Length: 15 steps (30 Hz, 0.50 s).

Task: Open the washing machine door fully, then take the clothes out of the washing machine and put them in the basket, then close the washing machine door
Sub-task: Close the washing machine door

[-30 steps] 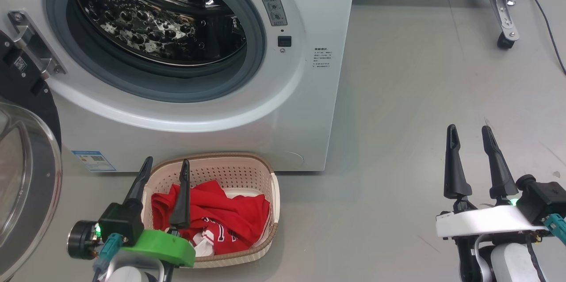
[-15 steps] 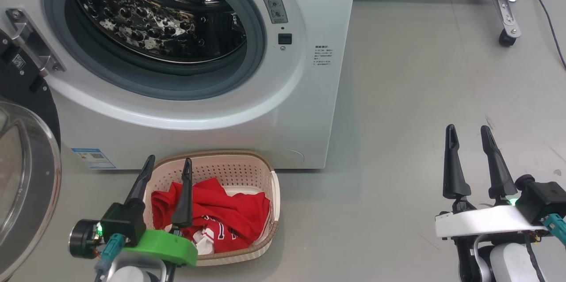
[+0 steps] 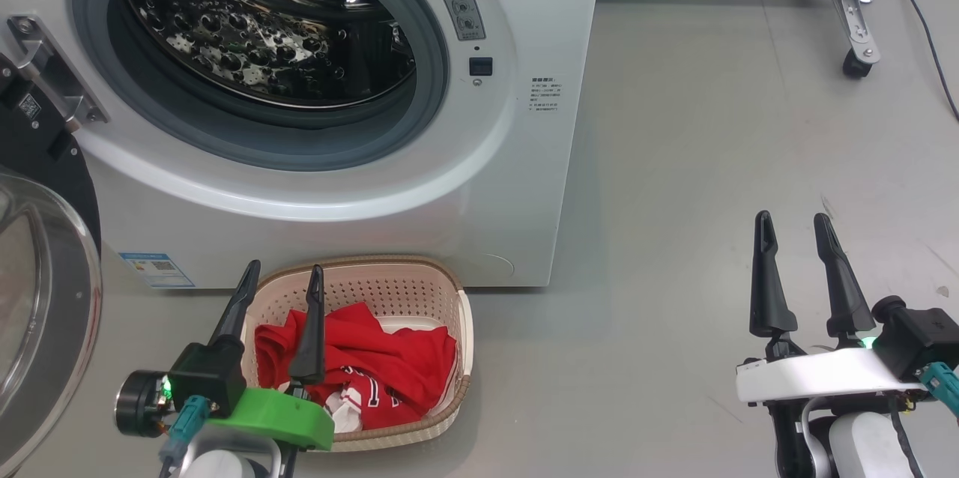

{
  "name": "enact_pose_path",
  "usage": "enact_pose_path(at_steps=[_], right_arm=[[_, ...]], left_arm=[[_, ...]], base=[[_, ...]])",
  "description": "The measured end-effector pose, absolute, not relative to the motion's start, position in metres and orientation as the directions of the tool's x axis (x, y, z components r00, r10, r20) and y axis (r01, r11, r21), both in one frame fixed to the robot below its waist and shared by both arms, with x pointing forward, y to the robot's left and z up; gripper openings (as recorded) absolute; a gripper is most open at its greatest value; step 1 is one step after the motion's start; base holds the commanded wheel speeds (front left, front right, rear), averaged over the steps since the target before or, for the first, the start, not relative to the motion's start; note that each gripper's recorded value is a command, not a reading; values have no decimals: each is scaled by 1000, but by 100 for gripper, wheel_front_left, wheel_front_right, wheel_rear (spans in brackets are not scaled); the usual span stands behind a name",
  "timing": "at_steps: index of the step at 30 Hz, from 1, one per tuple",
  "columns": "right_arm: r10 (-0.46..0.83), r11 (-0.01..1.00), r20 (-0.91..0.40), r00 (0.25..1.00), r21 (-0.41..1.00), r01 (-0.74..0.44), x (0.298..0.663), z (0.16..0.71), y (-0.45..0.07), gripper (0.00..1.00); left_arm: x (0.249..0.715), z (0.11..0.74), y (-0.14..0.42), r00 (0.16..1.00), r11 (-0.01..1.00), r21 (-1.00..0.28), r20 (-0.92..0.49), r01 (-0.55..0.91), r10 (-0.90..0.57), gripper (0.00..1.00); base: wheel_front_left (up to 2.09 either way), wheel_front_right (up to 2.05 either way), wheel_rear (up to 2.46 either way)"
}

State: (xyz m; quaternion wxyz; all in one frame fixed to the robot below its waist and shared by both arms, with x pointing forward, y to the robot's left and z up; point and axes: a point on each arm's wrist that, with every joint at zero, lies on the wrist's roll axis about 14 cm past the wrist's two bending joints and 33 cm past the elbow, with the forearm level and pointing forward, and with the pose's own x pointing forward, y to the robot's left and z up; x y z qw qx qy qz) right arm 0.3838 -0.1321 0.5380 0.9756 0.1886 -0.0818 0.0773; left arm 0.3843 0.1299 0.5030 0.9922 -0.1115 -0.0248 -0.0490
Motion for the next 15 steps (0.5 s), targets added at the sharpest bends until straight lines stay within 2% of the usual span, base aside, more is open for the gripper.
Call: enact_pose_path(at_steps=[15], right_arm=[[120, 916, 188, 975, 357, -181, 383, 538, -132, 100]], left_arm=[[386, 504, 131, 994, 973, -208, 63, 101, -90, 100]], base=[[-3, 3, 0]])
